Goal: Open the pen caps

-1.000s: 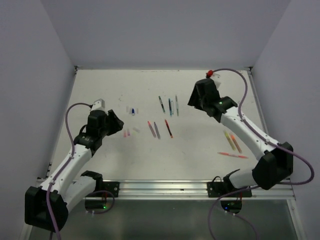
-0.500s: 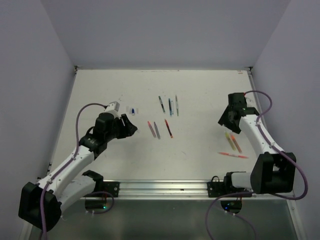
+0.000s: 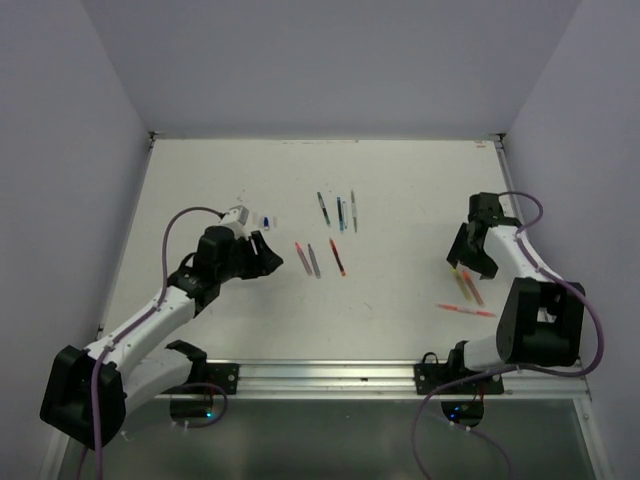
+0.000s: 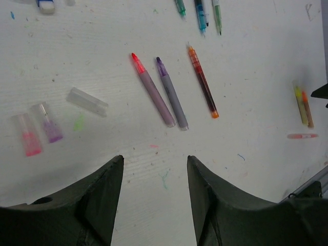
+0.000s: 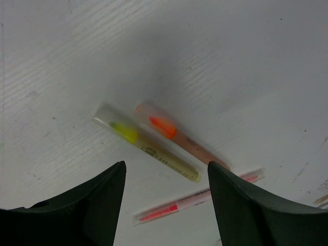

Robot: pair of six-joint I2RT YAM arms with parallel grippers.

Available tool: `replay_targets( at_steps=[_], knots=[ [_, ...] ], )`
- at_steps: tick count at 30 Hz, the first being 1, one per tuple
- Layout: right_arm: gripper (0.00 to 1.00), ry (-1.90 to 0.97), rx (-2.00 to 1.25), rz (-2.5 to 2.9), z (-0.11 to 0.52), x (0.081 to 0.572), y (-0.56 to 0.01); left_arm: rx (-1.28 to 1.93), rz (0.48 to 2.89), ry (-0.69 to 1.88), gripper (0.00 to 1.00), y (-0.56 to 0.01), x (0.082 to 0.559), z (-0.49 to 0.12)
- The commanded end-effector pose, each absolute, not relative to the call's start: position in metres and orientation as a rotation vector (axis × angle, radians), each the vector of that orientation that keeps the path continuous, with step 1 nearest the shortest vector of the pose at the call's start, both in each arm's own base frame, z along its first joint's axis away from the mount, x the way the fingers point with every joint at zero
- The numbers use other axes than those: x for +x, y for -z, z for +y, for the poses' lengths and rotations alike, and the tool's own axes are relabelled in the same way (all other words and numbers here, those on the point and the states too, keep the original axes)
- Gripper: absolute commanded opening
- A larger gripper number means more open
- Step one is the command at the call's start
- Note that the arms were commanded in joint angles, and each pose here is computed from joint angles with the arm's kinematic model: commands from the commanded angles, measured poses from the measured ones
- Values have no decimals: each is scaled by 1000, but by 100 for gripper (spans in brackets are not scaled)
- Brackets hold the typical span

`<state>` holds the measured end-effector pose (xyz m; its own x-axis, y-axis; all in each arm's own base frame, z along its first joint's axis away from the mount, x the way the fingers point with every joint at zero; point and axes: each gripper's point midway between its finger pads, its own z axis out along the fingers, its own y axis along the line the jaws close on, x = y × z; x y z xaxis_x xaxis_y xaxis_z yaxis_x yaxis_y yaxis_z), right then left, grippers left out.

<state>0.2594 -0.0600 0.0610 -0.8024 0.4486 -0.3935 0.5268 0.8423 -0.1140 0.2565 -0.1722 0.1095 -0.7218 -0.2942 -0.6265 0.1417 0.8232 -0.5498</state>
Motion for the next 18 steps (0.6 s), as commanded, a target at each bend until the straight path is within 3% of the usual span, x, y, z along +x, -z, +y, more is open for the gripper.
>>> replay_targets(
  at_steps=[1, 18],
  knots=[
    [68, 304, 706, 2669, -63, 268, -54, -64, 2204, 804, 56, -120, 262, -182],
    [61, 307, 754, 2714, -73, 269, -31, -51, 2230, 791, 57, -111, 264, -183]
  ],
)
